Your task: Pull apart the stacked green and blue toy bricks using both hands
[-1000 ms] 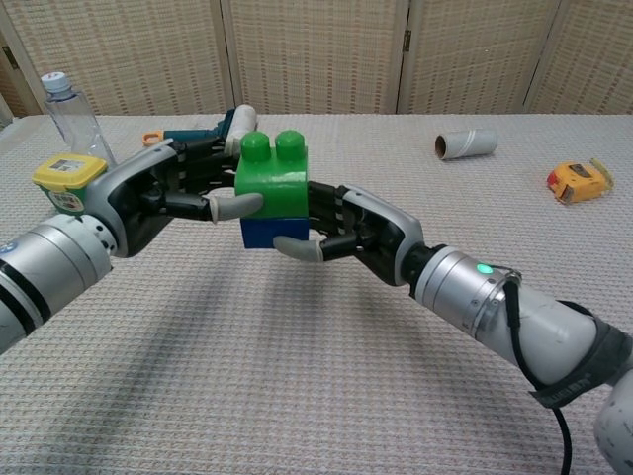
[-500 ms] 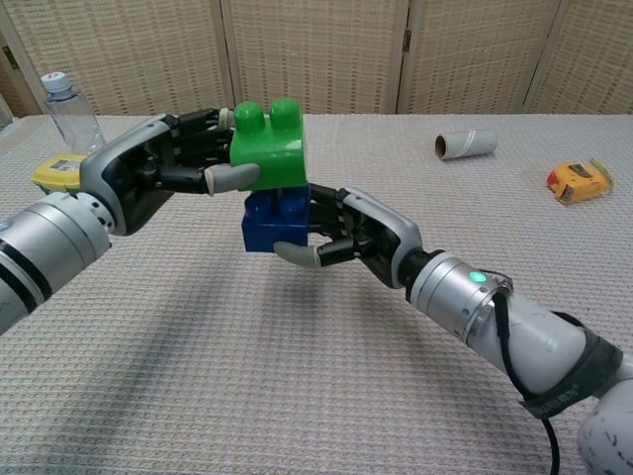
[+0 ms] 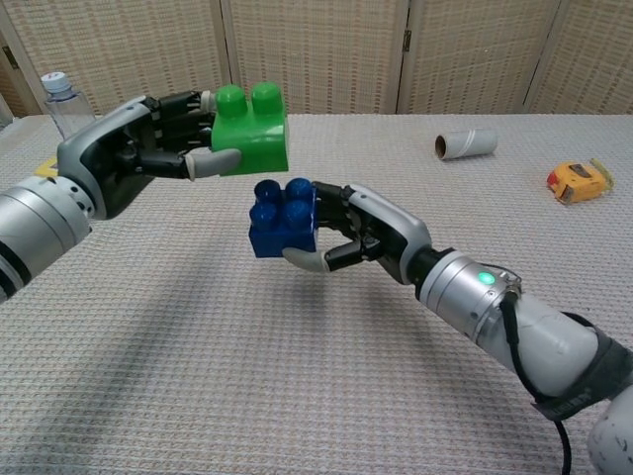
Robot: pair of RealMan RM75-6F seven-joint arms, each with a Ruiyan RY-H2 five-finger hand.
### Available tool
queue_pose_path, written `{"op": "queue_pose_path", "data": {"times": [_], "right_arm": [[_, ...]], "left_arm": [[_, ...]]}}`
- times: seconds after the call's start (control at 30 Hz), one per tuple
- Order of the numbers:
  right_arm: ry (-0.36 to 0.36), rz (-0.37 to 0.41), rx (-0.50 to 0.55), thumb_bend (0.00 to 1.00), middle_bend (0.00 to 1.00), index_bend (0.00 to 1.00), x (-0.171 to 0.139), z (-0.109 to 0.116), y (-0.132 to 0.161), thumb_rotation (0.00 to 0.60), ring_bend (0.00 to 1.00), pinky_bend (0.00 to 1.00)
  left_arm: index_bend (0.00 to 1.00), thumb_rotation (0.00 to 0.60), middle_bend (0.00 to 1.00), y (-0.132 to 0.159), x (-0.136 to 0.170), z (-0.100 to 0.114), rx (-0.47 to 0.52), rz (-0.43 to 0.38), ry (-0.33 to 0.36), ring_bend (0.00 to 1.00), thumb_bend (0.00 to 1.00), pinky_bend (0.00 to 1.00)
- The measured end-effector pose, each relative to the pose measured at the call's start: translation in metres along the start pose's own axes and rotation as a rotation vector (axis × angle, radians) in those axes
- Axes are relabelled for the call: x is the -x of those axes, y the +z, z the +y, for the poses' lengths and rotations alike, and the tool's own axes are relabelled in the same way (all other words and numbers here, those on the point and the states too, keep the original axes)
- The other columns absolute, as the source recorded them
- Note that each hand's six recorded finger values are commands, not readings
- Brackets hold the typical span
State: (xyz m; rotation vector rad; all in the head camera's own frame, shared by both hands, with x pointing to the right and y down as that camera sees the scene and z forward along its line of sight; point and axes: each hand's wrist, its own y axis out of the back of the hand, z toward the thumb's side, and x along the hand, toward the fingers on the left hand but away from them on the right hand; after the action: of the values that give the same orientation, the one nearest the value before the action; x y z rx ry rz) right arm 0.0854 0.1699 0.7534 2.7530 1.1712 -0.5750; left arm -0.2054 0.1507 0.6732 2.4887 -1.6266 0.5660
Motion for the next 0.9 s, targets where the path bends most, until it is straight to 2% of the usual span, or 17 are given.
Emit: {"op": "queue_pose_path", "data": {"times": [0.17,0.37,0.63,0.83,0.9], "right_arm": [[-0.009,0.010,-0.219,0.37,0.38,0.77,-0.005,0.011,0.003,0.600,0.27,0.10],[-0.007,-0.015,-0.457,0.37,0.38,0.77,-0.014,0.027,0.007,0.600,0.27,0.04],[0.029,-0.108,-0.692,0.37,0.38,0.77,-0.027,0.046,-0.001,0.600,0.24,0.02],[0.039,-0.169,-0.776,0.37,0.37,0.77,-0.040,0.058,-0.005,0.600,0.23,0.02],[0.045,-0.184,-0.788,0.37,0.32,0.74,-0.043,0.061,-0.006,0.600,0.20,0.00]], "left_arm": [[0.62,0.600,0.86,-0.017,0.006,0.028,-0.098,0.013,0.019,0.32,0.44,0.00],[0.62,0.600,0.86,-0.044,0.018,0.053,-0.228,0.062,0.021,0.31,0.44,0.00],[0.62,0.600,0.86,-0.071,0.031,0.056,-0.334,0.117,-0.030,0.31,0.44,0.00],[0.61,0.600,0.86,-0.089,0.036,0.050,-0.321,0.157,-0.047,0.31,0.44,0.00],[0.57,0.600,0.83,-0.091,0.036,0.047,-0.309,0.158,-0.052,0.27,0.43,0.00]]}}
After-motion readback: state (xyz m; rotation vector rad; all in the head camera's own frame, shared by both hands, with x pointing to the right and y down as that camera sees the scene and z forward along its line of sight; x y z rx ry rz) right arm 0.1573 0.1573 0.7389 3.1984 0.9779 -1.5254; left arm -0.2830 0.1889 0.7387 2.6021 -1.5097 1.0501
